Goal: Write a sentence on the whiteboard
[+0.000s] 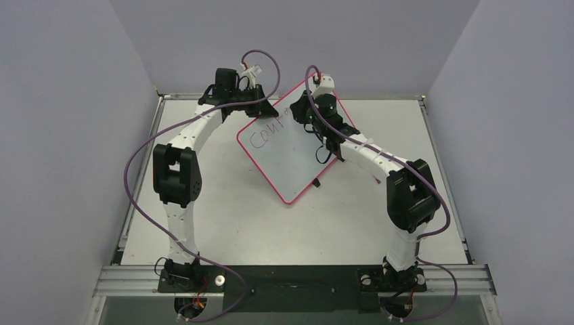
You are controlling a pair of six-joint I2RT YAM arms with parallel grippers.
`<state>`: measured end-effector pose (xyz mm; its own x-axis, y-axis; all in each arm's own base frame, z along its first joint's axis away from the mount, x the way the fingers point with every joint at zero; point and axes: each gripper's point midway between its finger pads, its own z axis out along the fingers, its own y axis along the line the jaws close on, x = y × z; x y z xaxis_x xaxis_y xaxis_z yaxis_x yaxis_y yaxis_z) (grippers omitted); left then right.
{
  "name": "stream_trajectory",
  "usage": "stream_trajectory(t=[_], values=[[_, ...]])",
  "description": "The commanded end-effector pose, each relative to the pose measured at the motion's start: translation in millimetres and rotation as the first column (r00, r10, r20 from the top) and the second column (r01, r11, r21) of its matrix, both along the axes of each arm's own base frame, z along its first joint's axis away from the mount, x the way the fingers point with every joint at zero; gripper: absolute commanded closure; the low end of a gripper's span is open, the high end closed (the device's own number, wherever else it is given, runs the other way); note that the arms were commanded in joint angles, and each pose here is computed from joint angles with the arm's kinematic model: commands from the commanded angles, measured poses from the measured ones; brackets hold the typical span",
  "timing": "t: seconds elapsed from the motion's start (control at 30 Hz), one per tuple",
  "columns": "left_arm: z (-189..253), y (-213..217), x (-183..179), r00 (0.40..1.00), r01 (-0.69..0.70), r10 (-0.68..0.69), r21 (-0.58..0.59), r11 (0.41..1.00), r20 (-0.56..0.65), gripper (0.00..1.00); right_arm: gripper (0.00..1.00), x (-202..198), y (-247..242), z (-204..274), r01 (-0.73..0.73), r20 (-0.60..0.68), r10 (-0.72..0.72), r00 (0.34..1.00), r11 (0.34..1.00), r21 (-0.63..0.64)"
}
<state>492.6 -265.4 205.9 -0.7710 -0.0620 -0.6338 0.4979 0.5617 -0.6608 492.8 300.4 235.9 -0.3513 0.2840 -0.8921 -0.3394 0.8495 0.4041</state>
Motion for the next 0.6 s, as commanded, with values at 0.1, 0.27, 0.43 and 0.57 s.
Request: stream_trajectory(t=[0.1,0.27,0.43,0.57], values=[[9,-8,1,0.992,0.027,-0.034,0.054,0.998,0.120,1.00,1.00,-9,-9,-12,0.010,-0.019,-0.010,1.000,1.000,-0.013],[10,-7,1,0.992,0.022,-0.029,0.057,0.998,0.124,1.00,1.00,-12,-15,-13,0.024,-0.021,-0.024,0.999,0.999,-0.025],[9,-7,1,0.992,0.021,-0.028,0.058,0.998,0.123,1.00,1.00,-10,-24,-6,0.058,-0.004,-0.058,0.998,0.998,-0.034],[9,-7,1,0.992,0.021,-0.028,0.058,0.998,0.123,1.00,1.00,-11,-29,10,0.068,0.028,-0.067,0.997,0.997,-0.032]])
